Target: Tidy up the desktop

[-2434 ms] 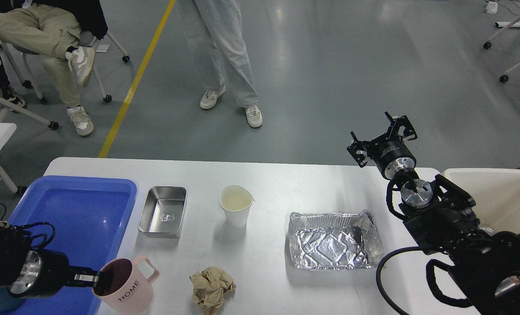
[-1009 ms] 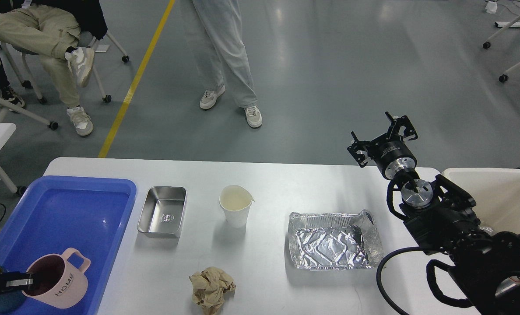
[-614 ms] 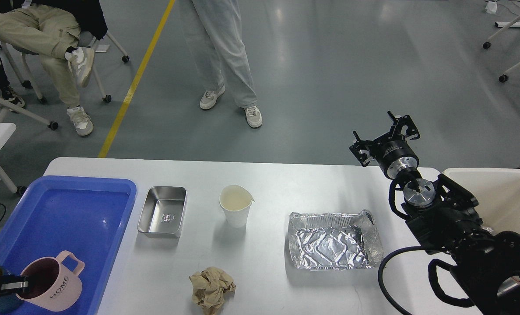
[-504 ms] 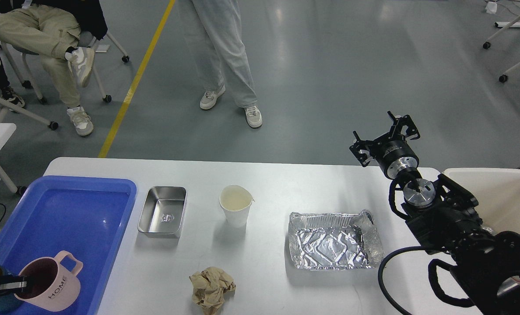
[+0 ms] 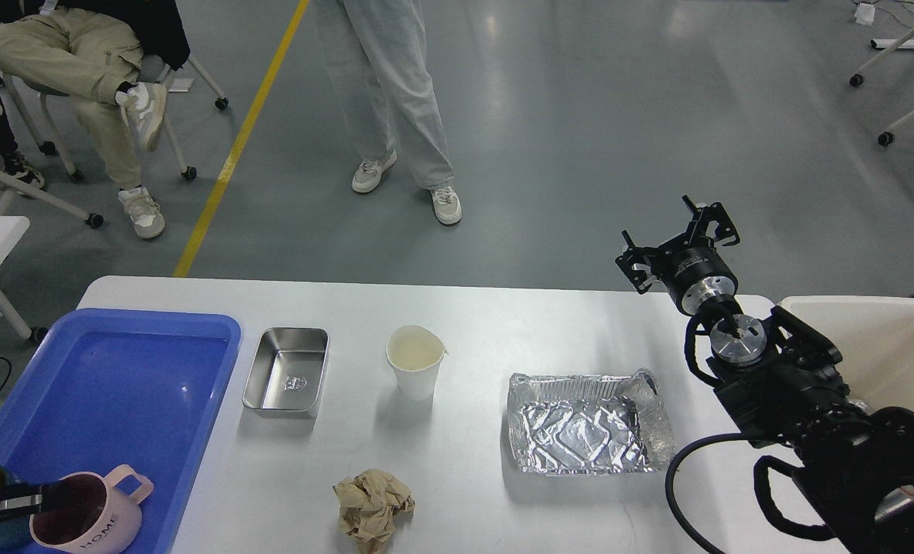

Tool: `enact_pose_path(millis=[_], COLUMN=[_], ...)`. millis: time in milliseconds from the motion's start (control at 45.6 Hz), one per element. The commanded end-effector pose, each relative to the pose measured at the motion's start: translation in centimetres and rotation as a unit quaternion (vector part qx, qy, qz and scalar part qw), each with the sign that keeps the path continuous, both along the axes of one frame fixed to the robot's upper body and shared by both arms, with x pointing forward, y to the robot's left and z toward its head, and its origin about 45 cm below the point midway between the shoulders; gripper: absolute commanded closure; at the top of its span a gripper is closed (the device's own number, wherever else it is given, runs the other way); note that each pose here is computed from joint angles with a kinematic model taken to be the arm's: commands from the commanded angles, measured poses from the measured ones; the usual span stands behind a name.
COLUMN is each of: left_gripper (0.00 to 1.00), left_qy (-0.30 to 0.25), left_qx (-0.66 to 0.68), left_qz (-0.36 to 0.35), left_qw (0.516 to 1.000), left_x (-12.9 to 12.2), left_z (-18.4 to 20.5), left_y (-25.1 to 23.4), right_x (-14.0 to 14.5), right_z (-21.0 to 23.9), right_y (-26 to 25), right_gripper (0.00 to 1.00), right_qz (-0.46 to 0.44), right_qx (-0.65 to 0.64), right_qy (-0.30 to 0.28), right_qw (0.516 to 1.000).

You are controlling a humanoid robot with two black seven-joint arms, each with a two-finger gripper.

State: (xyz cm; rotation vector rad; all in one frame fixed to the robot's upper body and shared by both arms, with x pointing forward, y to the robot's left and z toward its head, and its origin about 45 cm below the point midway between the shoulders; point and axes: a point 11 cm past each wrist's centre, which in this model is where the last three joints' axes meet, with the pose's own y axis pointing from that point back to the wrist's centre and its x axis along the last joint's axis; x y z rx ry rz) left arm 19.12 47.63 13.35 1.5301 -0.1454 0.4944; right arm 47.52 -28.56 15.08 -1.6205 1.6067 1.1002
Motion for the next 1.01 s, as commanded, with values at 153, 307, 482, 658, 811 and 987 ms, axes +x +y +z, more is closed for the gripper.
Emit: enact_pose_path(millis=[153,307,482,658,811,987], left_gripper=[0.22,0.13,0.05,0.04,0.03,0.02], left_qy=[-0.008,-0.008,-0.012,-0.031,-0.059,-0.081], left_qx=[-0.006,-0.012,-0.024,-0.033,-0.044,-0.099], left_qz=[-0.004,-0.006,-0.009,0.003,0.022,0.039], left_qw=[1.000,1.000,1.000,0.999,0.997,0.991], left_x=[0.2,-0.2,-0.5,-0.5,0.3,3.3], left_z=[0.6,1.1,2.2,4.7,8.0,13.0], left_y=[0.0,-0.2,-0.6,-0.7,-0.3,-0.9], right_x=[0.1,0.3,0.3,0.3,0.3,0.5], right_z=[0.2,0.4,0.4,0.5,0.5,0.8], right_y=[0.1,0.2,0.2,0.2,0.3,0.5], right_gripper=[0.00,0.00,0.00,0.00,0.00,0.00], right_qz=[0.001,0.001,0.001,0.001,0.001,0.003], right_qx=[0.001,0.001,0.001,0.001,0.001,0.002], right_qy=[-0.002,-0.004,-0.004,-0.005,-0.004,-0.007], right_qw=[1.000,1.000,1.000,1.000,1.000,1.000])
